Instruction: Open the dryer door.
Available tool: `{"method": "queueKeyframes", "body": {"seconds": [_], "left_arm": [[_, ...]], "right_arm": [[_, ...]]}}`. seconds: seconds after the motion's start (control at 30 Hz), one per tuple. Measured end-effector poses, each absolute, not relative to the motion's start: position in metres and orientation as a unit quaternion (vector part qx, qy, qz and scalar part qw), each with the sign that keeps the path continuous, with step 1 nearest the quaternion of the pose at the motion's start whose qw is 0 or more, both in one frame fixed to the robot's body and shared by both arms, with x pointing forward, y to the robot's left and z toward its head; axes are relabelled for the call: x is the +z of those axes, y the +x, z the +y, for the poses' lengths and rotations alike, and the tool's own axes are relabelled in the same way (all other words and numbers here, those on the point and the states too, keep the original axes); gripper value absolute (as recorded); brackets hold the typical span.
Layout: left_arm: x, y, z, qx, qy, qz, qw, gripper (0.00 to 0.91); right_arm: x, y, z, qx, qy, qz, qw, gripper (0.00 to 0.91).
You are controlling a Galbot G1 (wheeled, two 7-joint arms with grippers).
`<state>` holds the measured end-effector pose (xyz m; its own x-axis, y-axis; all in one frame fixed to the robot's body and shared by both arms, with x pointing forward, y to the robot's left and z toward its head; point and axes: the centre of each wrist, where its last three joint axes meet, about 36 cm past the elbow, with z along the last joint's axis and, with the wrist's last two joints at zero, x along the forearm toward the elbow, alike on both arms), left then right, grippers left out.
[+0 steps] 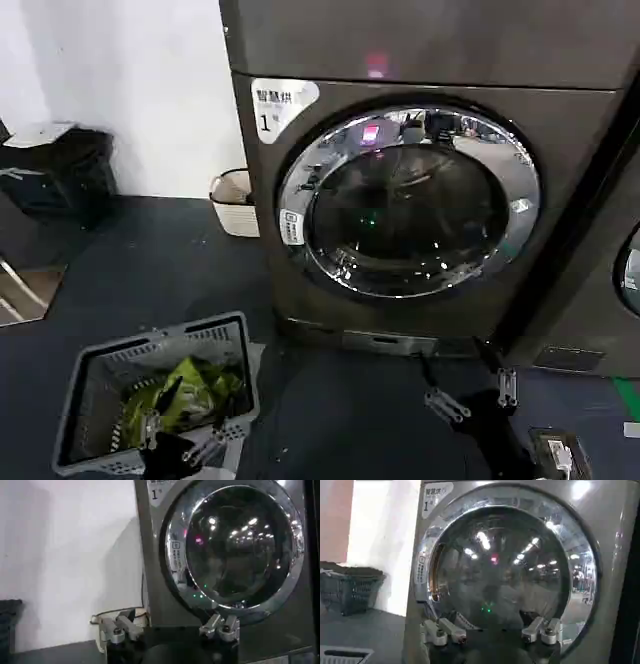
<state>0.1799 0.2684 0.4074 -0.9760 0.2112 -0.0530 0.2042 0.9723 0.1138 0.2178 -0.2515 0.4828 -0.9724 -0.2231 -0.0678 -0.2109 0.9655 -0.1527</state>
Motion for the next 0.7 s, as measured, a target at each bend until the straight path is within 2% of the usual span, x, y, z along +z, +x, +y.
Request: {"method": "queueKeyframes", "body": {"seconds": [0.27,0.7], "left_arm": [[0.415,0.185,0.266,0.039,0.114,0.992,0.039,0.907],[0.411,0.189,0.275,0.039,0.097,0.993,0.054,0.907]], "right_arm": [[0.484,0.24,-0.266,-0.058,-0.148,0.986,0.041,0.907],[0.483,0.336,-0.298,-0.092,-0.275,0.956,0.04,0.907]]}}
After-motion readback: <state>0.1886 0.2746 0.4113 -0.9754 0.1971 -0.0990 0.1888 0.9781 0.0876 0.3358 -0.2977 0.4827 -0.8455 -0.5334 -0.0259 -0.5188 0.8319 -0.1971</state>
